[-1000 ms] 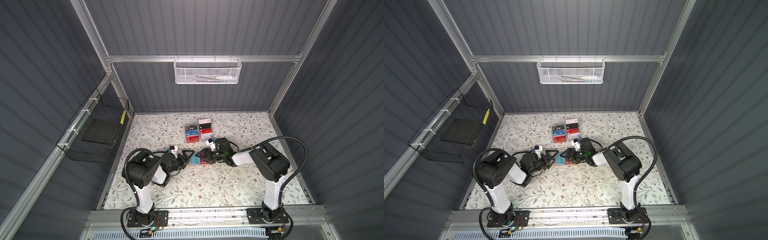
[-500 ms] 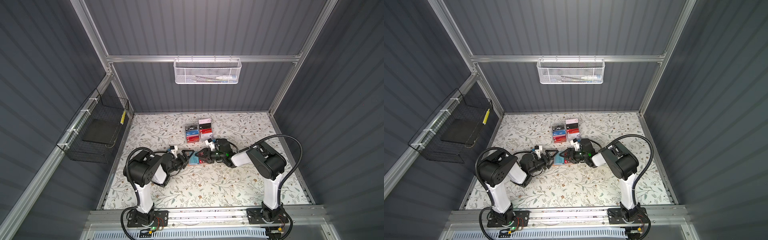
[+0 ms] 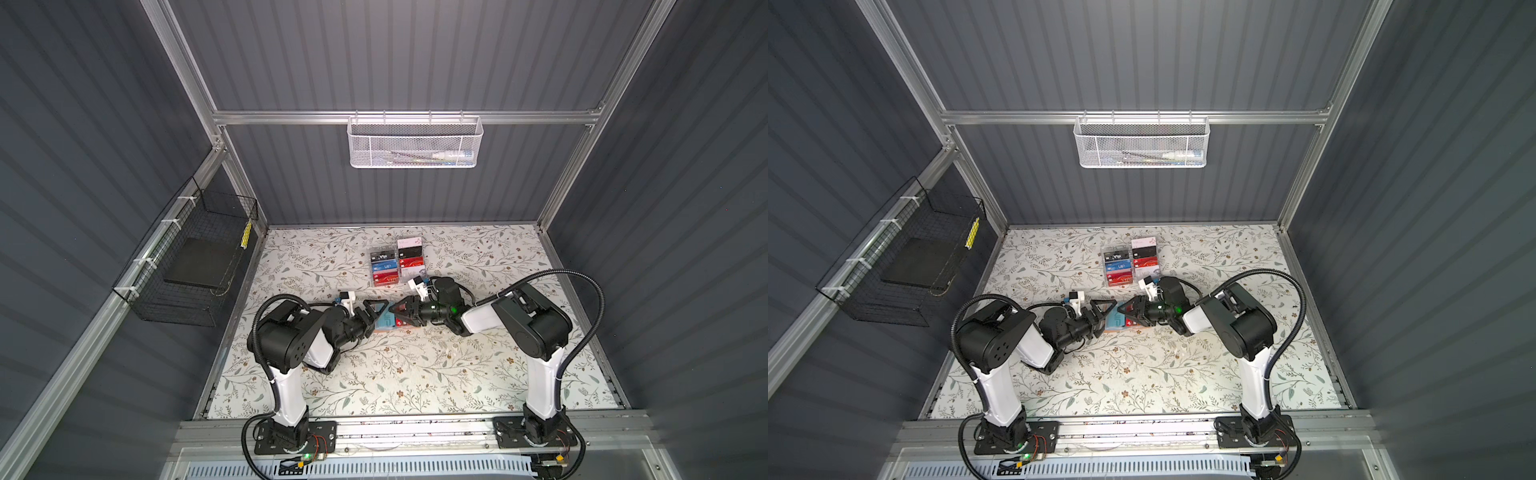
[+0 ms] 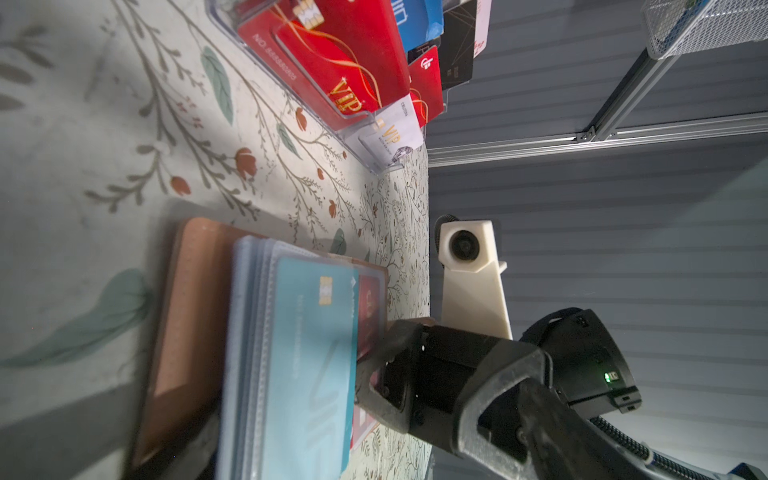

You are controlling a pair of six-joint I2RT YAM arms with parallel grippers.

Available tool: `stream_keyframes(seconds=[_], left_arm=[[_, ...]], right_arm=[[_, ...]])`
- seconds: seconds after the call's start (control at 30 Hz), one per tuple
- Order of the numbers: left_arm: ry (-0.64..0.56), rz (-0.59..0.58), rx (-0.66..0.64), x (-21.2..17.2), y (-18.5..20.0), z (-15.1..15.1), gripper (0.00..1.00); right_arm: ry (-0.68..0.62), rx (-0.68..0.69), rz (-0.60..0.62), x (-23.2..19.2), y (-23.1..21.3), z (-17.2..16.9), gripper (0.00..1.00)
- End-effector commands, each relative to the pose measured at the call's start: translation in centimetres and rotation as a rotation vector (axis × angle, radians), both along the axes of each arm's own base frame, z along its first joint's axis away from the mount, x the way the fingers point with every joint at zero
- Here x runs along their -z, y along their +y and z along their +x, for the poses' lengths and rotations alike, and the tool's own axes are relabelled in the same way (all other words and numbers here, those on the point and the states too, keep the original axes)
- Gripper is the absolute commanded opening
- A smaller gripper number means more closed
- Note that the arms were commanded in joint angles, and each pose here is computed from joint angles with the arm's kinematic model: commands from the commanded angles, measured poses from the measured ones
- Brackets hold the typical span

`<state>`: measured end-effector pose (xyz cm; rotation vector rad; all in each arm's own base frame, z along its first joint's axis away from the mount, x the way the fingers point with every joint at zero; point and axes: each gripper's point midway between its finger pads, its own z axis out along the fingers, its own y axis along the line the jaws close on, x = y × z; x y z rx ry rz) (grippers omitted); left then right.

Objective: Take the credit cards out of the card holder

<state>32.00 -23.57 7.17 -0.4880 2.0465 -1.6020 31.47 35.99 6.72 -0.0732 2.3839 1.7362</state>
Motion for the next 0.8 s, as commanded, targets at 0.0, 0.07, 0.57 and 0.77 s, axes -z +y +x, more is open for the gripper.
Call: stream_keyframes(seconds=[0.0,0.07,0.57,0.77], left_arm=[[0.057,0.010,-0.013,1.6,0.4,-0.5,1.00],[0.056,0.001,-0.020,1.5,0.4,-0.4,1.00],[0.060,-0.010,-0.023,1.9,0.4,-0.4,1.00],[0.065,-0.019,-0.024,2.1,0.4,-0.5,1.00]], right_arm=[[-0.009,-0.032,0.023,-0.1,0.5,-0.6,0.54],[-0.009,-0.034,0.014,0.0,0.5,-0.6,0.54],[-0.012,-0.055,0.031,0.1,1.4,-1.1,0.48],[-0.016,-0.058,0.070,-0.2,1.8,-1.2,0.44]])
